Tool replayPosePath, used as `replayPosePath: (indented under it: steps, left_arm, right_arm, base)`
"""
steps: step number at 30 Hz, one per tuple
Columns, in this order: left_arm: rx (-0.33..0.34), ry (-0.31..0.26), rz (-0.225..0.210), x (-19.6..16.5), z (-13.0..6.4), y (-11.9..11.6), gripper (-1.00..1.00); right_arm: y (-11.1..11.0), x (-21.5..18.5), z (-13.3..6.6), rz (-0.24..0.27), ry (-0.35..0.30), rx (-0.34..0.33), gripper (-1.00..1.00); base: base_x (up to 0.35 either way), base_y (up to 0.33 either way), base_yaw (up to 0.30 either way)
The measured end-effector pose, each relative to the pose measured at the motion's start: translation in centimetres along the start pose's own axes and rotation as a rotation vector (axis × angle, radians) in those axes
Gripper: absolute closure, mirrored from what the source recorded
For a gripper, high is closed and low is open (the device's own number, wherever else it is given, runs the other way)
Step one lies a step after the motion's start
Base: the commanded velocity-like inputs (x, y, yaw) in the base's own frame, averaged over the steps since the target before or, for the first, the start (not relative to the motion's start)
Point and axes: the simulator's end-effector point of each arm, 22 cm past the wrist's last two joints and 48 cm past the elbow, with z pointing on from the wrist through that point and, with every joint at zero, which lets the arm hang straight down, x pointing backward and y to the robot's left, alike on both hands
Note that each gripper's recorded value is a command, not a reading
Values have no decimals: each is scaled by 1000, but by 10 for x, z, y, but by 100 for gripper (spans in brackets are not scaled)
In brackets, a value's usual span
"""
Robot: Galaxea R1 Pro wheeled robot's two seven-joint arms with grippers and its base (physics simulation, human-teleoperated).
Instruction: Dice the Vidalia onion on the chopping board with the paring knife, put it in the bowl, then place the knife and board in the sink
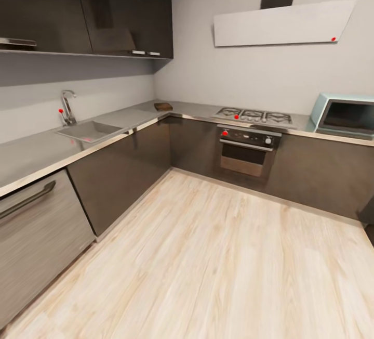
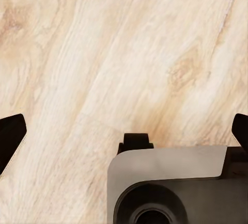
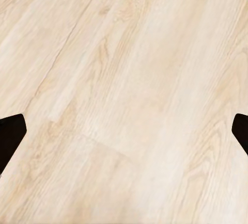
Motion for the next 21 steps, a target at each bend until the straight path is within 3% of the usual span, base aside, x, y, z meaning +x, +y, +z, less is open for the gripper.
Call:
replayPosePath:
  steps: [10,21]
  left_arm:
    - [0,0,0,0,0,0,-100]
    - [3,-9,-4,-6,-2,-3,-100]
  right_arm:
    - [0,0,0,0,1,0,-100]
    - [0,-2,-2,0,0,0,-100]
  base:
    - [286,-3,0]
    - [29,-2,0]
